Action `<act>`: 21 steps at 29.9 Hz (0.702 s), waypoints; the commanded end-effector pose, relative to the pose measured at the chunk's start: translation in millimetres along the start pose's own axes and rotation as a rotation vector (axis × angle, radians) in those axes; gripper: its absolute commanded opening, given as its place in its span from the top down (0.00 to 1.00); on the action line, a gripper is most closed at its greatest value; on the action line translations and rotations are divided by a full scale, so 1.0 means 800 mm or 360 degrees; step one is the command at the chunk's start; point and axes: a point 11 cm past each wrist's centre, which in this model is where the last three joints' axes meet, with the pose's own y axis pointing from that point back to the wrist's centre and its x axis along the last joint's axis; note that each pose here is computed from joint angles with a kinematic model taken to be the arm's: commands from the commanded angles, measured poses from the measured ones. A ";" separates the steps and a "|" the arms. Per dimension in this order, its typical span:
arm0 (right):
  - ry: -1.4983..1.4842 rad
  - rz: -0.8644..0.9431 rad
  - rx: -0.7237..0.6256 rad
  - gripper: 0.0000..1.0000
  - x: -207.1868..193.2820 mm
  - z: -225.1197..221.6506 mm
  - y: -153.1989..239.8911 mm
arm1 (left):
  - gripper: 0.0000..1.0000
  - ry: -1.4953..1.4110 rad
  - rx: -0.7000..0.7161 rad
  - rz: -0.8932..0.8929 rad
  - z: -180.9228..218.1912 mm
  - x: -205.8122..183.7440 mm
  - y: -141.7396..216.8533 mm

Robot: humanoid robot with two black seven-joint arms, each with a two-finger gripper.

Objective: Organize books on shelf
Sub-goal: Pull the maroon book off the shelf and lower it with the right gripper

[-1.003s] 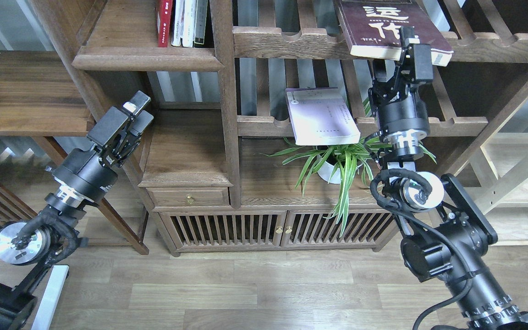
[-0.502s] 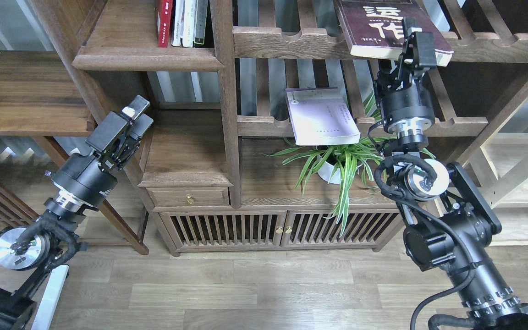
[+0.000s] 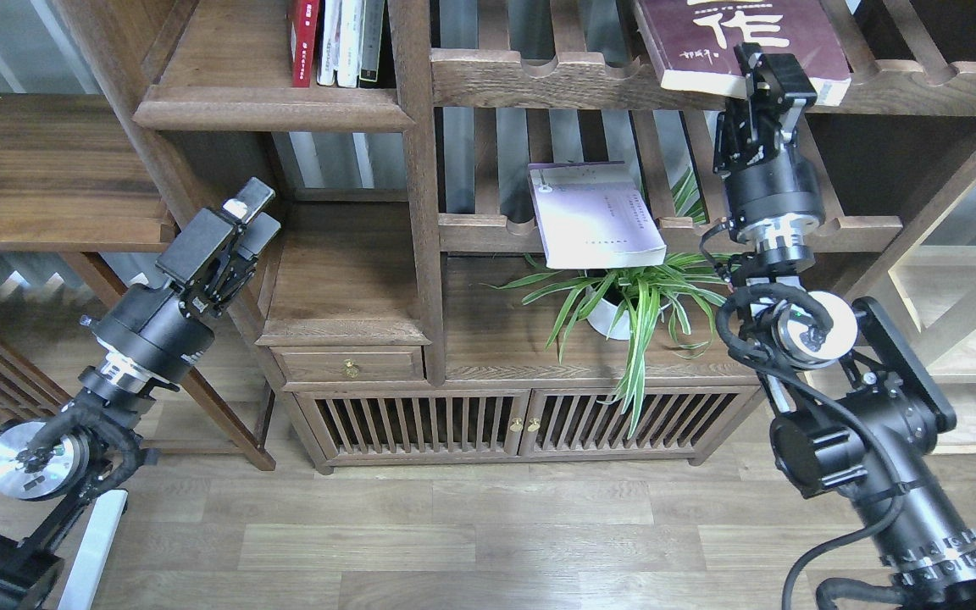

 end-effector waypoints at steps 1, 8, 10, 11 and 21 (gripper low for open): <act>0.0047 -0.0022 0.0008 0.96 0.001 -0.016 0.006 | 0.11 -0.0001 -0.0001 -0.0002 0.000 0.000 0.000; 0.0127 -0.0105 0.0092 0.97 0.018 -0.070 0.051 | 0.10 0.0006 0.0002 0.0011 -0.002 0.002 0.003; 0.0151 -0.0121 0.0156 0.97 0.020 -0.095 0.066 | 0.10 0.0006 0.0002 0.0013 -0.002 0.003 0.003; 0.0162 -0.0122 0.0189 0.97 0.021 -0.106 0.072 | 0.10 0.0009 0.0004 0.0012 -0.003 0.003 0.002; 0.0309 0.0071 0.0498 0.97 0.061 -0.210 0.193 | 0.10 0.0012 0.0022 0.0022 -0.008 0.005 0.004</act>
